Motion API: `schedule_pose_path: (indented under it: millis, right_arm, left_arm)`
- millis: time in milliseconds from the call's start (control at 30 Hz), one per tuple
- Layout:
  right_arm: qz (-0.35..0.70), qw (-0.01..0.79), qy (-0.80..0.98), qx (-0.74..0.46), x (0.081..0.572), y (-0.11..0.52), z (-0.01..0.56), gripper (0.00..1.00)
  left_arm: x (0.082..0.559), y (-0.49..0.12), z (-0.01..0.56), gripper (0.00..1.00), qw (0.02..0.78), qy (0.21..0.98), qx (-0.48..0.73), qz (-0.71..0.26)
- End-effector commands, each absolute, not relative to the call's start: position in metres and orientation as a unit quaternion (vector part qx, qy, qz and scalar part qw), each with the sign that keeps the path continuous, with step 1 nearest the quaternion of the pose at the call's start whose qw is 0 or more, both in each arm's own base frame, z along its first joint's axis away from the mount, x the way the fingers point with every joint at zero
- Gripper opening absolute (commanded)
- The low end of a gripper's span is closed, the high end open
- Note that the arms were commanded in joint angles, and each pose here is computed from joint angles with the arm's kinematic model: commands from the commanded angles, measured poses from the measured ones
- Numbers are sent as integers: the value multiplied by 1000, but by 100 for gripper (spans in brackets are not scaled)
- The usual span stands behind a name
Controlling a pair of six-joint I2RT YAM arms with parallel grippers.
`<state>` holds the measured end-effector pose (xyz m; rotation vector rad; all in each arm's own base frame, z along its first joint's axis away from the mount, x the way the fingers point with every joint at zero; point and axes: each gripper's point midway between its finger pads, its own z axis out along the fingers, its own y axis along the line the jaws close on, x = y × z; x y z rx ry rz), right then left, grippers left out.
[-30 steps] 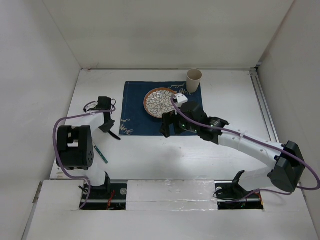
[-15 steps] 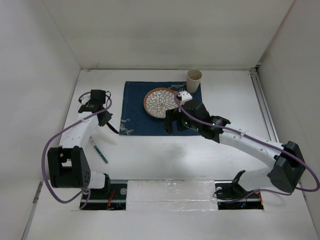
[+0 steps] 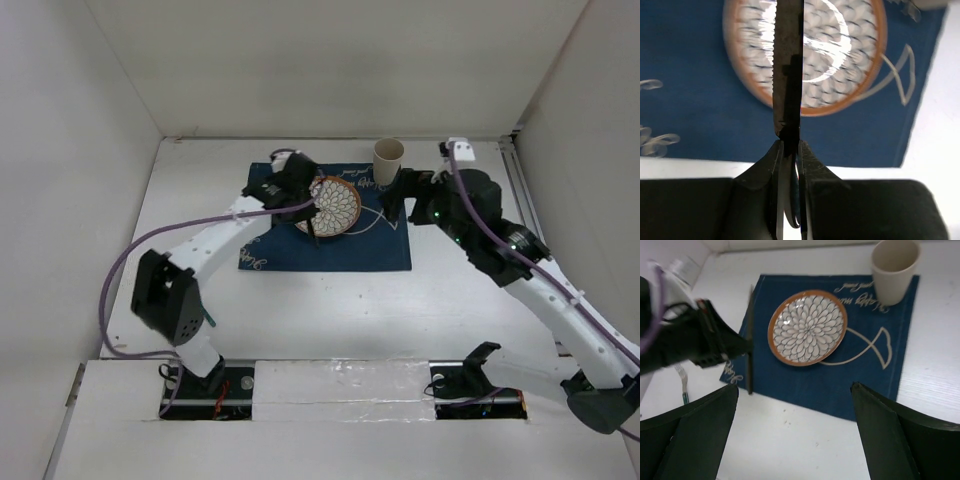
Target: Set the dinner table for one person
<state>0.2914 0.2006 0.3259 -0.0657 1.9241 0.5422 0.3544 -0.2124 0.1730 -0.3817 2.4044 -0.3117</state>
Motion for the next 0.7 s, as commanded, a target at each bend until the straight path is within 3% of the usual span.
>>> schedule_pose_path:
  millis: [0, 233, 667]
  right_arm:
    - [190, 561, 806, 9, 290, 163, 351, 100]
    - [162, 565, 808, 30, 287, 132, 358, 100]
    - [154, 553, 819, 25, 291, 127, 347, 100]
  left_arm:
    - [362, -272, 188, 0, 349, 918, -113, -148]
    - [369, -369, 143, 0, 319, 934, -43, -154]
    - [395, -439, 106, 0, 283, 935, -33, -210]
